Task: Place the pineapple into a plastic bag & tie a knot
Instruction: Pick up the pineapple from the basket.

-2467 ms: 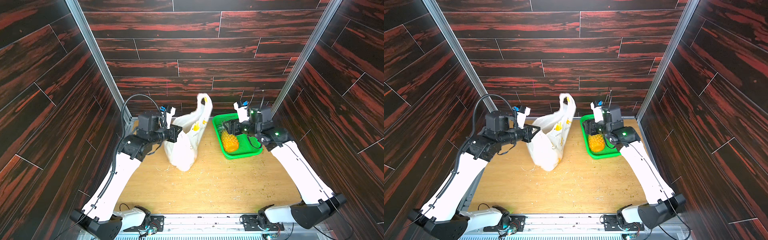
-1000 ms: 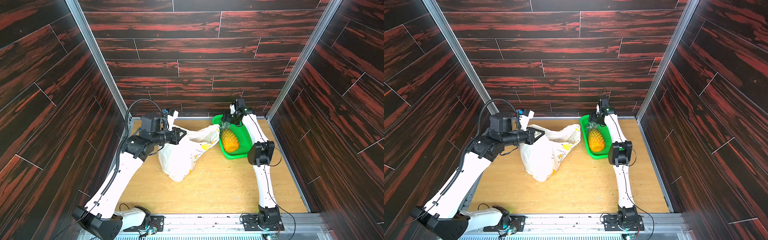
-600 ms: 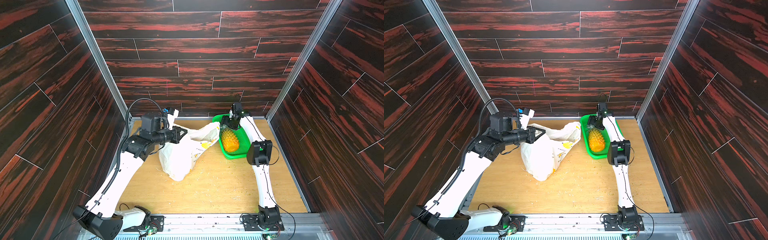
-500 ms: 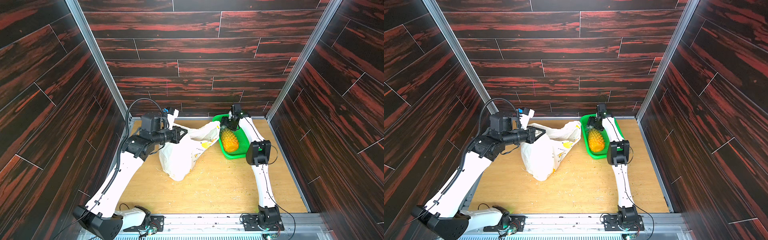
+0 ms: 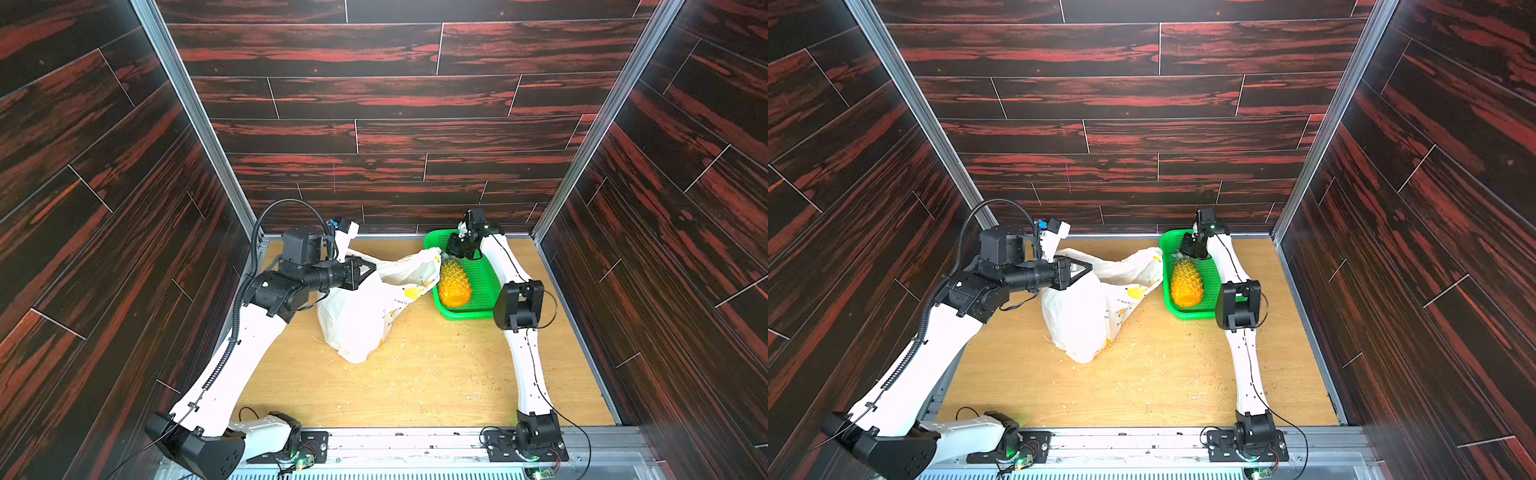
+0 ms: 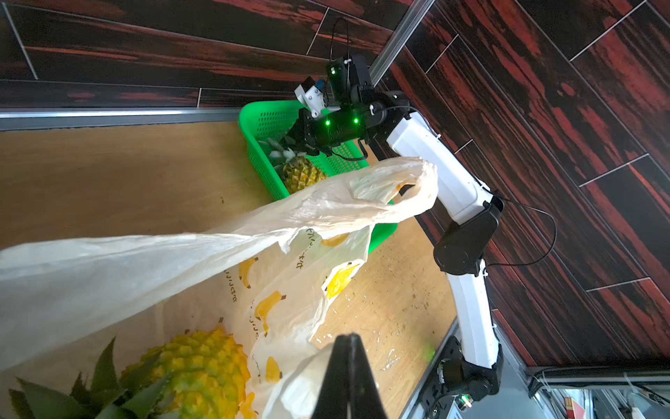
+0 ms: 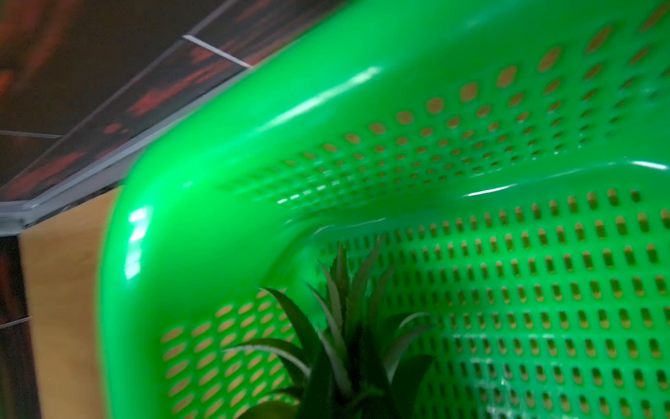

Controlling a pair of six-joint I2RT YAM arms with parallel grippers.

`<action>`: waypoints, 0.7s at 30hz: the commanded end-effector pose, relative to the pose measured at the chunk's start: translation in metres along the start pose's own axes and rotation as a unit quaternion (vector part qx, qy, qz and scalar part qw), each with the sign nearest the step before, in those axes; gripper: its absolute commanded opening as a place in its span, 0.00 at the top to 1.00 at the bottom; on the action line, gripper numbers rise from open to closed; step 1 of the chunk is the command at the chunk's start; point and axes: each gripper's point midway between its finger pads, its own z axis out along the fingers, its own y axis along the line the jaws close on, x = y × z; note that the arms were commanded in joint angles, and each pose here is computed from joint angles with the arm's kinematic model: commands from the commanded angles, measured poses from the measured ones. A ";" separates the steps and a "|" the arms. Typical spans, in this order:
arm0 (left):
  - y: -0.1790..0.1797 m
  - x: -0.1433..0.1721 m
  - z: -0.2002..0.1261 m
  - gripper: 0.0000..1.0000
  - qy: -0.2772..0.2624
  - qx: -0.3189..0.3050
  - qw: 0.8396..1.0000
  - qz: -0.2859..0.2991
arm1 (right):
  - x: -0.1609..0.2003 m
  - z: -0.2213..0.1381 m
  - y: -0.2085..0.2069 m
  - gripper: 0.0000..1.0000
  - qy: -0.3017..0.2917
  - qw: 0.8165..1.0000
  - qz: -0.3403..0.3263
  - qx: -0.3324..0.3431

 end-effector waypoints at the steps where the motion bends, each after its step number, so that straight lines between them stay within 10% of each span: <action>1: -0.008 0.007 -0.013 1.00 0.002 0.011 1.000 0.002 | -0.032 -0.080 0.050 1.00 -0.052 0.996 -0.016 -0.077; 14: 0.007 0.018 -0.020 1.00 0.003 -0.036 0.999 0.007 | -0.046 -0.197 0.096 1.00 -0.155 0.974 -0.094 -0.137; 21: -0.006 0.022 -0.025 1.00 0.006 -0.005 1.000 0.029 | -0.025 -0.282 0.121 1.00 -0.266 0.928 -0.166 -0.201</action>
